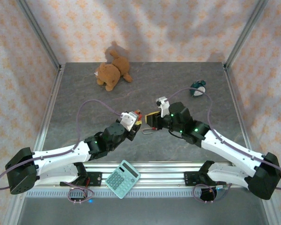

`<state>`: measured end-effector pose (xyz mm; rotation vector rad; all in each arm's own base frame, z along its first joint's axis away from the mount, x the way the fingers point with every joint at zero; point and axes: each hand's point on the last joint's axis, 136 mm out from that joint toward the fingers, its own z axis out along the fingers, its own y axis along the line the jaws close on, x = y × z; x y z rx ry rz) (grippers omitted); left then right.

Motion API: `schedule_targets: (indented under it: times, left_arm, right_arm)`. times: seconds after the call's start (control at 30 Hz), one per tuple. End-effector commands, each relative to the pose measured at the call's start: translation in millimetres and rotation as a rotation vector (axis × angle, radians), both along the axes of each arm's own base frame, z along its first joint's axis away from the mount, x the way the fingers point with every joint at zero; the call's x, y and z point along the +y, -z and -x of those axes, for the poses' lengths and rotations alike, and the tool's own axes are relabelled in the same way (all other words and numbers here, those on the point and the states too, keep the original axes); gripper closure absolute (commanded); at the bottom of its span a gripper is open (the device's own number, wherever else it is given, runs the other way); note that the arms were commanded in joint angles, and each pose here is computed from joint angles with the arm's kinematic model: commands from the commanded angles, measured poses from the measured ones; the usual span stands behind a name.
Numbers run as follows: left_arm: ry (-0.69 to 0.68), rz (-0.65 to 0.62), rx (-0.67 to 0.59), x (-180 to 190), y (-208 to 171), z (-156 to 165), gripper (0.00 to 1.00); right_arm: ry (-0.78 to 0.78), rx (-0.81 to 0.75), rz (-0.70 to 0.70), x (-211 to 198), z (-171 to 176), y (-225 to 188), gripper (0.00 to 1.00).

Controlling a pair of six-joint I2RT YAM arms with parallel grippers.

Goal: Unlock with the key

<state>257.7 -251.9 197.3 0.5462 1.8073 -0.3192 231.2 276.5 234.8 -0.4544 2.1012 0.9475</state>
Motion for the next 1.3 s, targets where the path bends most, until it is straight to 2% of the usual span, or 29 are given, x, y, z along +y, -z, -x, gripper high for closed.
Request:
schedule_targets:
  times: [0.0,0.2,0.3,0.5,0.77,0.83,0.93,1.07,1.27]
  left_arm:
    - [-0.044,0.092,-0.054,2,-28,-7,0.68]
    - [-0.053,0.068,-0.079,3,-35,-9,0.68]
    - [-0.073,0.004,-0.093,5,-38,-13,0.68]
    - [-0.083,-0.312,-0.174,3,-45,-18,0.66]
    - [-0.135,-0.707,-0.251,23,-46,-25,0.64]
    - [-0.143,-0.789,-0.285,23,-44,-26,0.64]
    - [-0.122,-0.845,-0.336,18,-43,-24,0.65]
    - [-0.114,-0.924,-0.394,16,-41,-22,0.65]
    - [-0.107,-1.108,-0.447,18,-21,-20,0.65]
  right_arm:
    - [0.035,-0.038,-0.041,-12,2,-37,0.70]
    - [0.112,-0.089,-0.007,-34,-4,-46,0.65]
    - [0.134,-0.094,-0.002,-39,-6,-44,0.60]
    - [0.233,-0.106,0.020,-56,-16,-37,0.52]
    - [0.373,-0.048,-0.028,-84,-38,-23,0.49]
    - [0.376,-0.036,-0.040,-86,-40,-20,0.49]
    - [0.359,-0.030,-0.053,-84,-40,-19,0.49]
    - [0.277,-0.024,-0.064,-72,-34,-17,0.49]
    - [0.183,-0.005,-0.094,-56,-28,-10,0.49]
